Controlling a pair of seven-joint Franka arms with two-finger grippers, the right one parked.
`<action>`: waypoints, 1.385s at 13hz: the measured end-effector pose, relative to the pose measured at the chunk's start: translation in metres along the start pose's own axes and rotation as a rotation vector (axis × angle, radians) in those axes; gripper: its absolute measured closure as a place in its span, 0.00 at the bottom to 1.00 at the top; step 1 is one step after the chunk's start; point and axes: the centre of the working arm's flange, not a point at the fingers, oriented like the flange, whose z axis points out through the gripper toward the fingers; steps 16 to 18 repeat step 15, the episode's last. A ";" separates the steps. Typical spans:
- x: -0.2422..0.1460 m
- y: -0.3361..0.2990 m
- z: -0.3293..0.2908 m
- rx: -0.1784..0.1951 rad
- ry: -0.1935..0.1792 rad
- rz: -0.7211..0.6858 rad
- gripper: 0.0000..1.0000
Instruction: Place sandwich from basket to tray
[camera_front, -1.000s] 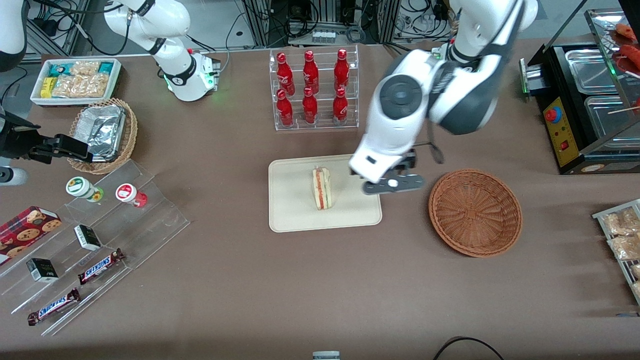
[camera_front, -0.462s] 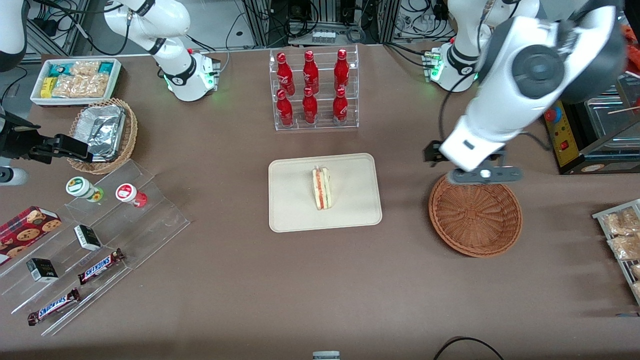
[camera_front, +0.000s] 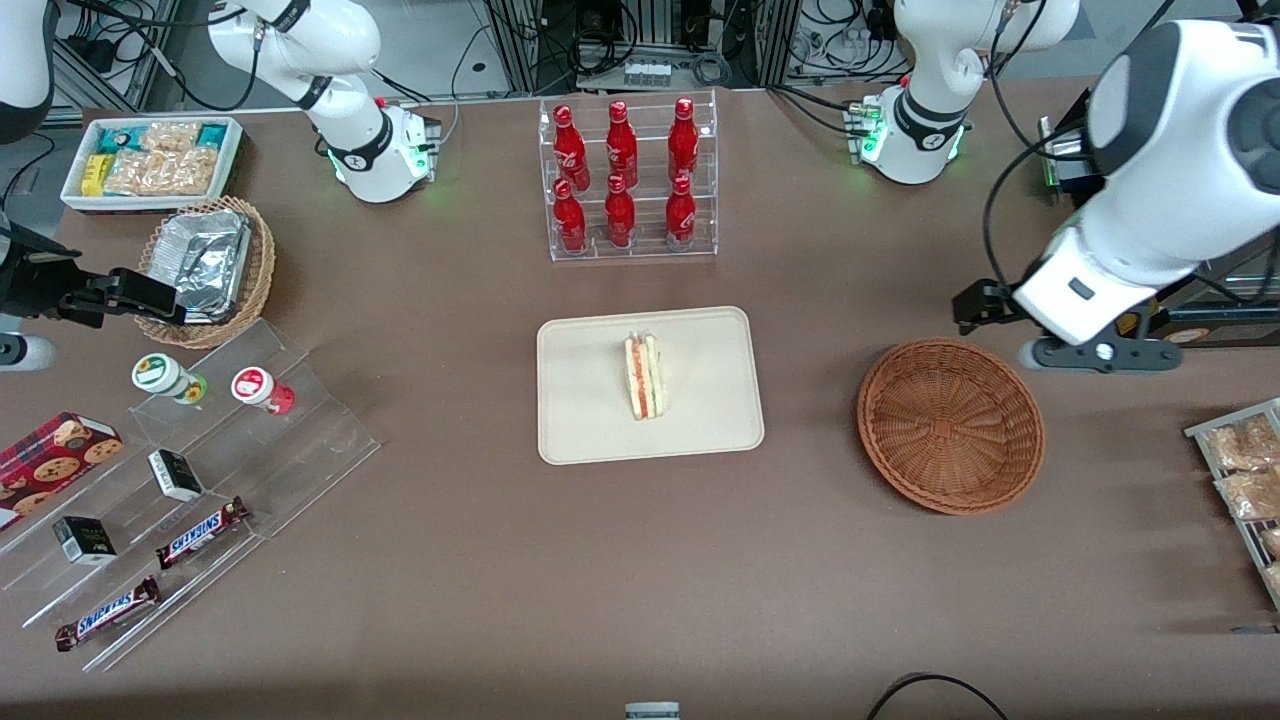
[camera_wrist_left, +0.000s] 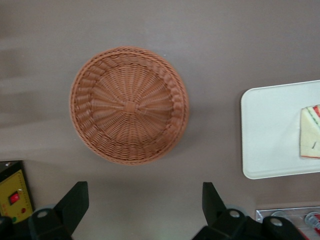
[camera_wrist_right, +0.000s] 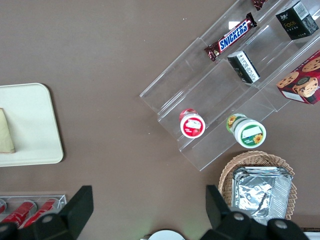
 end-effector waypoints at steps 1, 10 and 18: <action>0.000 -0.013 -0.002 -0.002 0.004 0.006 0.00; -0.044 -0.079 -0.037 -0.009 0.059 -0.004 0.00; -0.032 -0.069 -0.038 -0.010 0.068 0.013 0.00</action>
